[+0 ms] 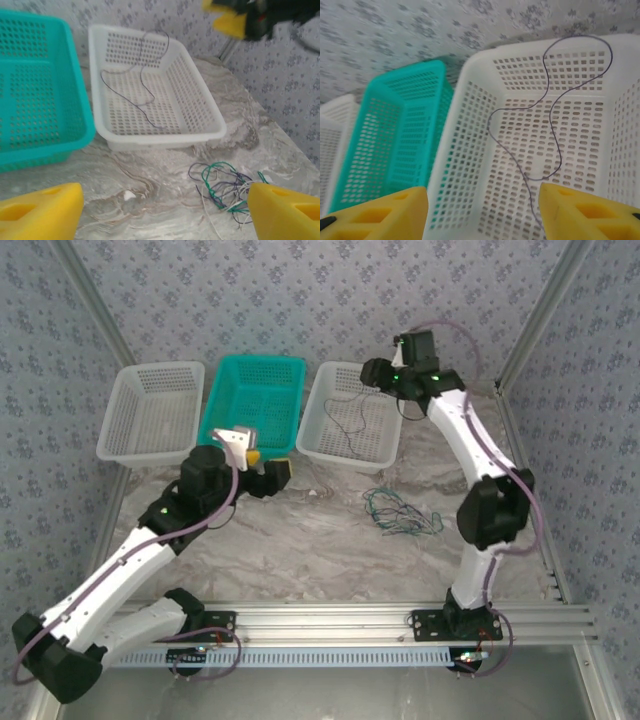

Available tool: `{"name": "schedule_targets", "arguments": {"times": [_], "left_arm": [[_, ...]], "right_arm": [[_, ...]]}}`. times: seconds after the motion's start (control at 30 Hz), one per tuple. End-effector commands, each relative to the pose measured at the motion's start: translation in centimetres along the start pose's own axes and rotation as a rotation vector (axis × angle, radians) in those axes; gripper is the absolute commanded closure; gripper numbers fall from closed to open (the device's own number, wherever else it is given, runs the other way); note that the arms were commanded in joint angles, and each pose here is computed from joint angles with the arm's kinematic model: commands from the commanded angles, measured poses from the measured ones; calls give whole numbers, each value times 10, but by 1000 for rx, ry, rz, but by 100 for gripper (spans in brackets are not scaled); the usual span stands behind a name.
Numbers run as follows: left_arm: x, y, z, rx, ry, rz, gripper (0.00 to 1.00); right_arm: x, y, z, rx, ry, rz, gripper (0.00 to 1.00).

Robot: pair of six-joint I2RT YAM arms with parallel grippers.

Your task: Untangle the cables

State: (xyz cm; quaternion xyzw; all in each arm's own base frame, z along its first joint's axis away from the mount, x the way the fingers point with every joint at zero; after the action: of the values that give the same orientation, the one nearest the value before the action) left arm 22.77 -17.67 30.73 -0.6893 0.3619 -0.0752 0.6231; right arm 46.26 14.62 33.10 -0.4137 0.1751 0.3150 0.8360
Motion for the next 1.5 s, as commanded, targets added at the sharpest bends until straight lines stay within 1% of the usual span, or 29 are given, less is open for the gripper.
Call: {"name": "schedule_targets", "arguments": {"times": [0.0, 0.07, 0.1, 0.2, 0.23, 0.3, 0.43, 0.53, 0.63, 0.77, 0.9, 0.97, 1.03, 1.07, 1.17, 1.2, 1.27, 1.33, 1.43, 1.47], "left_arm": [[19, 8, -15, -36, 62, -7, 16], [34, 18, -28, -34, 95, 19, 17], [42, 25, -36, -24, 108, 40, 17], [66, 46, -56, 9, 121, 106, 17], [74, 52, -64, 12, 135, 120, 18], [89, 63, -77, 11, 158, 147, 18], [113, 78, -96, 30, 179, 185, 19], [124, 84, -99, 32, 174, 198, 19], [130, 87, -99, 33, 167, 206, 19], [134, 93, -97, 34, 146, 224, 18], [140, 98, -95, 1, 115, 282, 18], [143, 101, -94, -32, 96, 300, 18], [145, 103, -92, -71, 73, 296, 18], [146, 104, -90, -85, 59, 296, 18], [151, 110, -78, -172, -9, 327, 18], [153, 114, -73, -210, -32, 349, 18], [157, 121, -62, -296, -68, 383, 21], [159, 128, -53, -368, -89, 393, 25], [161, 136, -41, -448, -118, 400, 43], [161, 138, -39, -469, -134, 406, 46]], "right_arm": [[-47, 12, -6, 22, -15, 13, 38], [-67, 27, -24, 39, 43, -36, 38], [-76, 39, -40, 56, 88, -57, 38], [-89, 81, -82, 98, 191, -55, 38], [-88, 101, -100, 114, 232, -27, 38], [-88, 130, -123, 134, 275, 11, 38], [-77, 178, -157, 160, 330, 137, 38], [-62, 205, -174, 147, 378, 234, 37], [-49, 221, -188, 110, 443, 303, 37], [-34, 236, -191, 106, 424, 351, 41], [-24, 249, -194, 123, 420, 380, 53], [-22, 253, -194, 121, 418, 392, 70], [-22, 256, -192, 117, 406, 397, 92], [-23, 256, -190, 118, 401, 397, 100], [-29, 255, -183, 124, 349, 389, 100], [-31, 254, -177, 122, 311, 387, 100], [-36, 253, -164, 108, 245, 388, 100], [-41, 252, -153, 84, 195, 390, 100], [-45, 257, -137, 39, 121, 420, 100], [-46, 259, -132, 22, 110, 427, 100]]}}
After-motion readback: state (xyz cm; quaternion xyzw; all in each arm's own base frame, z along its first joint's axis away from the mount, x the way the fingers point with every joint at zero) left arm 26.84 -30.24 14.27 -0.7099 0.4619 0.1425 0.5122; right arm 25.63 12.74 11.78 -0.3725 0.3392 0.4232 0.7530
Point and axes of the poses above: each hand's point on the last joint's axis, 136 mm out from that joint toward the fingers, its own x axis out along the fingers, its own z axis along the line the jaws close on, y = z × x, the point moved 6 cm from there along -x, back along the fingers, and after that the axes turned 10 degrees about x, right-handed, at the moved point
